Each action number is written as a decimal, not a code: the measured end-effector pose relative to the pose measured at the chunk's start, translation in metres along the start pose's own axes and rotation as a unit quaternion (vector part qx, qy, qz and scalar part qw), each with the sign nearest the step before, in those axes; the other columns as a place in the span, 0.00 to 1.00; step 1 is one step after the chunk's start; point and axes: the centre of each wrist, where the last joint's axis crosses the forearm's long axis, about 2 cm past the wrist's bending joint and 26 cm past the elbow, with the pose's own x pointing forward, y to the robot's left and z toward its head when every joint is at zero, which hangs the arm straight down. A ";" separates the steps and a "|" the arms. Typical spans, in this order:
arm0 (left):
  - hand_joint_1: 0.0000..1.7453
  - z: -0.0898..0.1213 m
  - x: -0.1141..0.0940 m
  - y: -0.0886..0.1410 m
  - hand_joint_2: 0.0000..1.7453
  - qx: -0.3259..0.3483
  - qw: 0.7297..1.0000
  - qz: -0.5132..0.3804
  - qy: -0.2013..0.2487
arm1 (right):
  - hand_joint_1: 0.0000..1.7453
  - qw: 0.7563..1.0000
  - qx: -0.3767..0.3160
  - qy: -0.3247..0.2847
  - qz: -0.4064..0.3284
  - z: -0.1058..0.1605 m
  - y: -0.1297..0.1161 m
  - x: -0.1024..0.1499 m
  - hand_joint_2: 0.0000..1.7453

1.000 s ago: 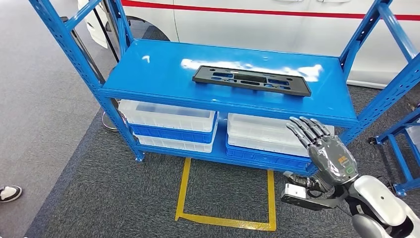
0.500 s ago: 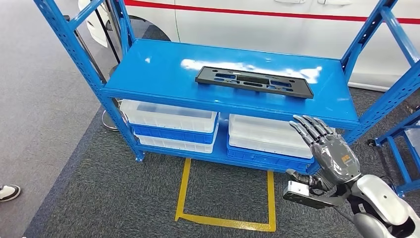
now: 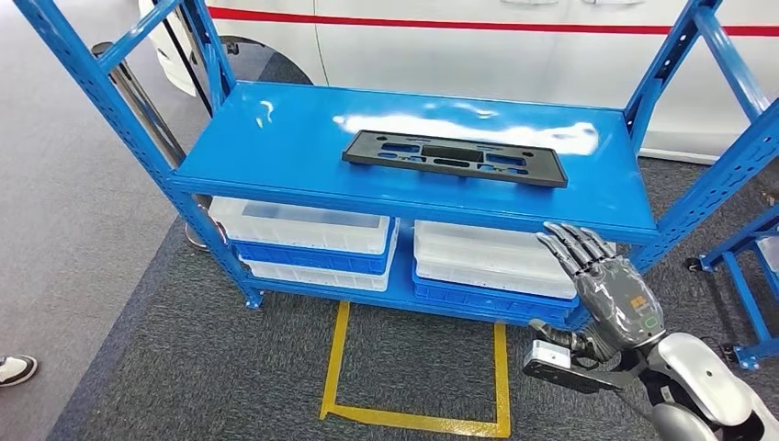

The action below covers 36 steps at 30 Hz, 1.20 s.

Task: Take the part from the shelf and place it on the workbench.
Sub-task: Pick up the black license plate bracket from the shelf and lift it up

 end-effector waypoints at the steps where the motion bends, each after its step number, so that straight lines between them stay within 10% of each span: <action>1: 0.00 0.000 -0.001 0.000 0.00 0.001 1.000 0.000 0.001 | 0.00 1.000 0.000 0.000 -0.001 0.000 0.000 0.000 0.00; 36: 0.00 -0.001 0.003 -0.008 0.00 -0.008 1.000 -0.008 0.005 | 0.00 0.995 0.010 -0.011 -0.102 -0.020 0.015 0.028 0.00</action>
